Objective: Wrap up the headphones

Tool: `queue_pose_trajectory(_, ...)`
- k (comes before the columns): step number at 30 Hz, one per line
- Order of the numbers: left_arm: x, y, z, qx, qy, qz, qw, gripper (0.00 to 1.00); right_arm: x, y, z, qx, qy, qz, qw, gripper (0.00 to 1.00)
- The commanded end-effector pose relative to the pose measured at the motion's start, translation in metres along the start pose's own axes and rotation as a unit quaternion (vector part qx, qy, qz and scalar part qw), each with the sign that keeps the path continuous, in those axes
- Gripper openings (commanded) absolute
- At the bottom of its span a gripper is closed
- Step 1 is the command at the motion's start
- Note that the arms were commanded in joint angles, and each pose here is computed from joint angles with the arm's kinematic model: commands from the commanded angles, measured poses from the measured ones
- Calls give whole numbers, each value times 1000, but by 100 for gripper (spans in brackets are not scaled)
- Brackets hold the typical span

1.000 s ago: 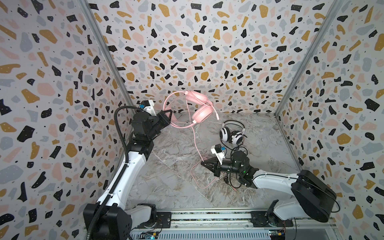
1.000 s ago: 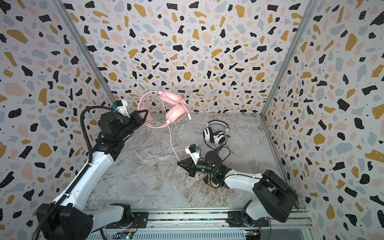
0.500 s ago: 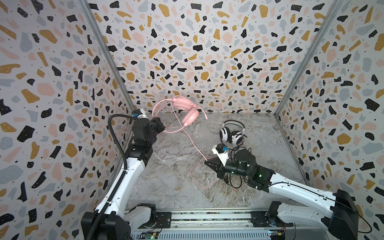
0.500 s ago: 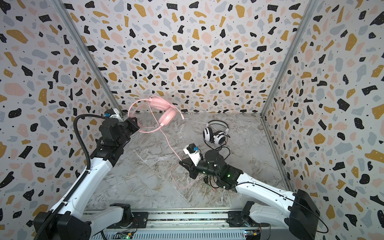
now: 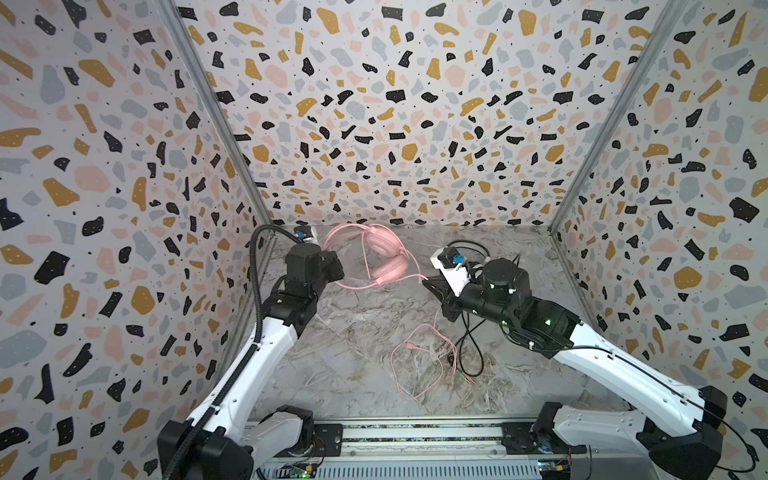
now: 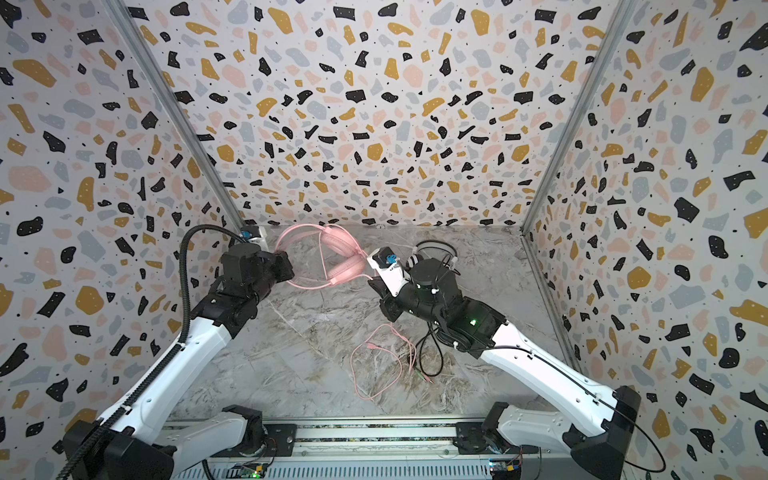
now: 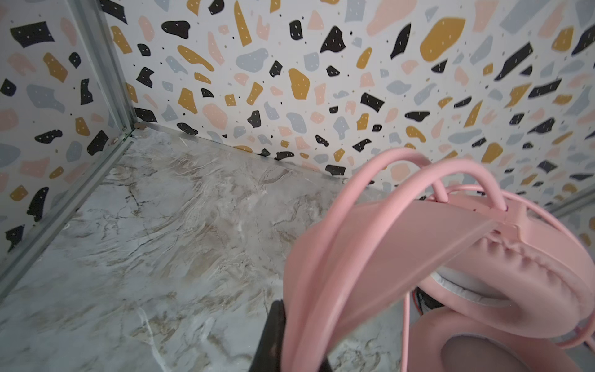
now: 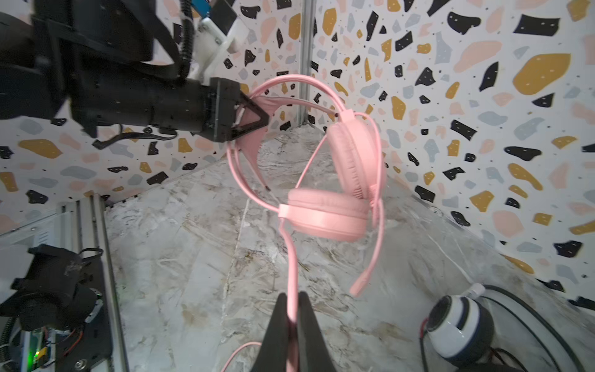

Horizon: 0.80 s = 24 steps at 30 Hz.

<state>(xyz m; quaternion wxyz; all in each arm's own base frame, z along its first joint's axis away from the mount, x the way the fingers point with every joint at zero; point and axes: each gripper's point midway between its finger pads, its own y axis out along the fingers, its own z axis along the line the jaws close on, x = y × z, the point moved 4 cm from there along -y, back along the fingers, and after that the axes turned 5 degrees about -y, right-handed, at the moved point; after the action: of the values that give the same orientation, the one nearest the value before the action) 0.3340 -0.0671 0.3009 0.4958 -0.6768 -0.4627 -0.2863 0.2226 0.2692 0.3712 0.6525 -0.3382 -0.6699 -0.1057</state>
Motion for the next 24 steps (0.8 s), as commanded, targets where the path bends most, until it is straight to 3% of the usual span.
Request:
queue_pose_trajectory(1,24,-21,-24,-37,61,-35,997,0,13,-11,-22,-38,-26,3,999,8)
queue_pose_trajectory(8,-16,-26,-48,-110,165,60,978,0,23,2,-44,-26,-17,1,1000,9)
queue_pose_trajectory(13,-38,-30,-59,-152,210,100,961,0,24,17,-51,-23,-19,-12,999,10)
queue_pose_trajectory(19,-51,-50,-82,-259,194,120,939,0,12,38,-75,-12,-3,-11,1000,10)
queue_pose_trajectory(24,-54,-67,-91,-311,176,128,925,0,-4,51,-80,14,19,-11,1000,13)
